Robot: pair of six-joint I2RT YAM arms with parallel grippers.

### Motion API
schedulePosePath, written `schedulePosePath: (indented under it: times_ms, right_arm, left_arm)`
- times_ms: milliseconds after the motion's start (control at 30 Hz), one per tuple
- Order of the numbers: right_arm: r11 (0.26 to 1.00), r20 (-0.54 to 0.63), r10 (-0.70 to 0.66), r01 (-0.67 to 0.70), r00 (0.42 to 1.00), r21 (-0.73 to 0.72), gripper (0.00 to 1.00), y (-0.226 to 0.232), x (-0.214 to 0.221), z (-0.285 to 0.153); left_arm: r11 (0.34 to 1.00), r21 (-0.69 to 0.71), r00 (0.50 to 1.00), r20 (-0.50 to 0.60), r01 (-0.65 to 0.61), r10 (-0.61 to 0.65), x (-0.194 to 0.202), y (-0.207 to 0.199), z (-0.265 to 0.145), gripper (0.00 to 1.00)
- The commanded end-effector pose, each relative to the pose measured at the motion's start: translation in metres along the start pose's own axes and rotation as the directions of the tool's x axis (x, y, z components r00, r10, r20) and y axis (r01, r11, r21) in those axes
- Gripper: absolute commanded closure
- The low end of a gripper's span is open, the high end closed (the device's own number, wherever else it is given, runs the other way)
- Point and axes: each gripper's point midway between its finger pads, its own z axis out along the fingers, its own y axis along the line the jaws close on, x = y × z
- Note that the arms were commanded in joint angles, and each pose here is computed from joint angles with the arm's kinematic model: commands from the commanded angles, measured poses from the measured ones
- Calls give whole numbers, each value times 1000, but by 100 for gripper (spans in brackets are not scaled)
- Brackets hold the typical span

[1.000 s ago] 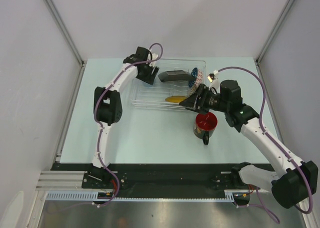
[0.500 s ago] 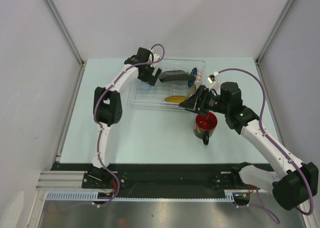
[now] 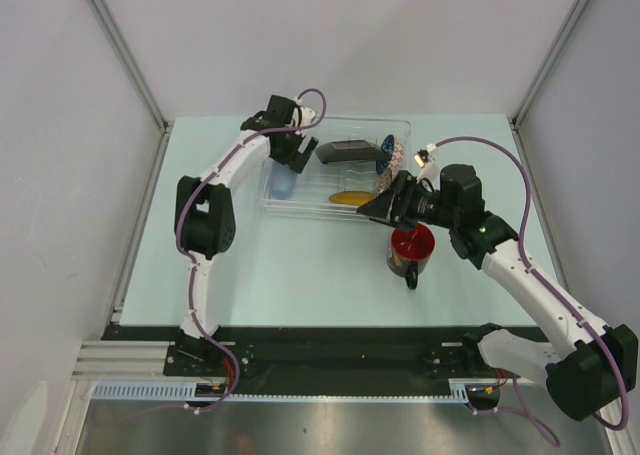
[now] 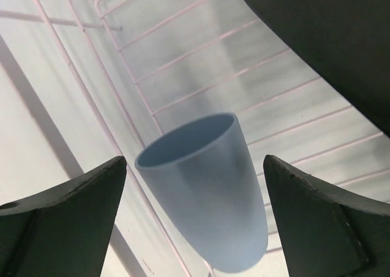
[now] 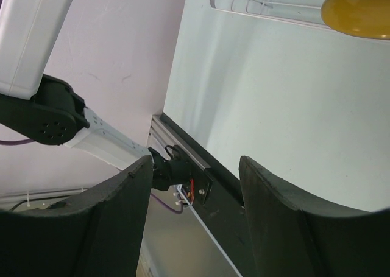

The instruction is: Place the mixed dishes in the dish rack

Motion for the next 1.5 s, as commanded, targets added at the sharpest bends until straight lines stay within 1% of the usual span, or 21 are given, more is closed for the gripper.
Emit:
schedulePosePath:
  times_ms: [0, 233, 400, 433, 500, 533, 567, 633, 667, 867, 900, 967, 1000, 1033, 1067, 1133, 1167, 1200, 1333, 1433, 1467]
  right_arm:
    - [999, 30, -44, 44, 999, -18, 37, 7, -4, -6]
    - [999, 36, -46, 47, 998, -11, 37, 6, -5, -8]
    - [999, 36, -45, 45, 998, 0, 37, 2, -6, -9]
    - [999, 36, -47, 47, 998, 7, 37, 0, -6, -9]
    - [999, 32, -49, 49, 998, 12, 37, -1, -5, -9]
    - [999, 29, -49, 48, 998, 16, 37, -3, -5, -8]
    - [999, 29, -50, 50, 998, 17, 37, -3, -5, -8]
    - [998, 26, -52, 52, 998, 18, 37, -4, -5, -8]
    - [999, 24, -49, 49, 999, 23, 37, -5, -4, -7]
    - [998, 20, -47, 47, 999, 32, 38, -8, -3, -6]
    - [998, 19, -49, 48, 999, 35, 38, -9, -3, -6]
    - [998, 16, -51, 51, 999, 33, 38, -8, -2, -6]
    - [998, 17, -48, 47, 999, 37, 38, -9, -2, -6]
    - [998, 17, -51, 51, 999, 34, 38, -8, -2, -6]
    - [998, 19, -51, 51, 999, 35, 38, -8, -2, -7]
    - [998, 19, -56, 55, 998, 37, 38, -8, -2, -7]
    - [998, 23, -58, 57, 998, 40, 39, -9, -3, -6]
    - [997, 22, -58, 57, 998, 43, 39, -10, -3, -5]
    - [996, 12, -74, 73, 997, 57, 40, -13, 2, 7]
    - [993, 36, -85, 81, 996, 83, 41, -20, -5, 17]
    - [991, 46, -96, 92, 994, 92, 41, -20, -9, 18]
  left_arm:
    - [1000, -11, 997, 71, -13, 14, -12, 9, -35, 0]
    - [1000, 11, 1000, 21, 11, -12, 4, 2, -23, 0]
    - [998, 51, 999, -22, 41, -40, 26, -10, -14, 1]
    - [998, 48, 999, 0, 45, -45, 23, -10, -19, 1]
    - [997, 58, 998, -34, 58, -57, 41, -16, -17, 1]
    - [997, 54, 998, -17, 63, -62, 38, -16, -23, 1]
    - [996, 56, 996, -45, 74, -72, 53, -20, -21, 1]
    - [996, 45, 997, -18, 75, -75, 53, -20, -29, 1]
    - [996, 44, 996, -41, 76, -74, 66, -23, -27, 1]
    - [996, 53, 995, -75, 71, -67, 89, -31, -24, 1]
    - [996, 60, 995, -71, 70, -66, 89, -32, -25, 9]
    - [995, 72, 996, -64, 69, -65, 88, -34, -27, 20]
    - [995, 75, 996, -56, 71, -67, 85, -34, -30, 34]
    - [994, 78, 996, -50, 74, -70, 83, -34, -31, 40]
    - [994, 81, 997, -32, 76, -74, 74, -33, -36, 52]
    - [992, 95, 997, -17, 77, -76, 65, -34, -47, 63]
    - [992, 98, 997, 11, 77, -78, 52, -32, -55, 68]
    - [990, 117, 997, 9, 77, -79, 50, -34, -62, 69]
    - [983, 161, 992, 73, 91, -104, 28, -38, -98, 70]
    - [967, 231, 989, 75, 106, -126, 31, -52, -122, 71]
    - [962, 249, 990, 53, 115, -132, 40, -57, -123, 71]
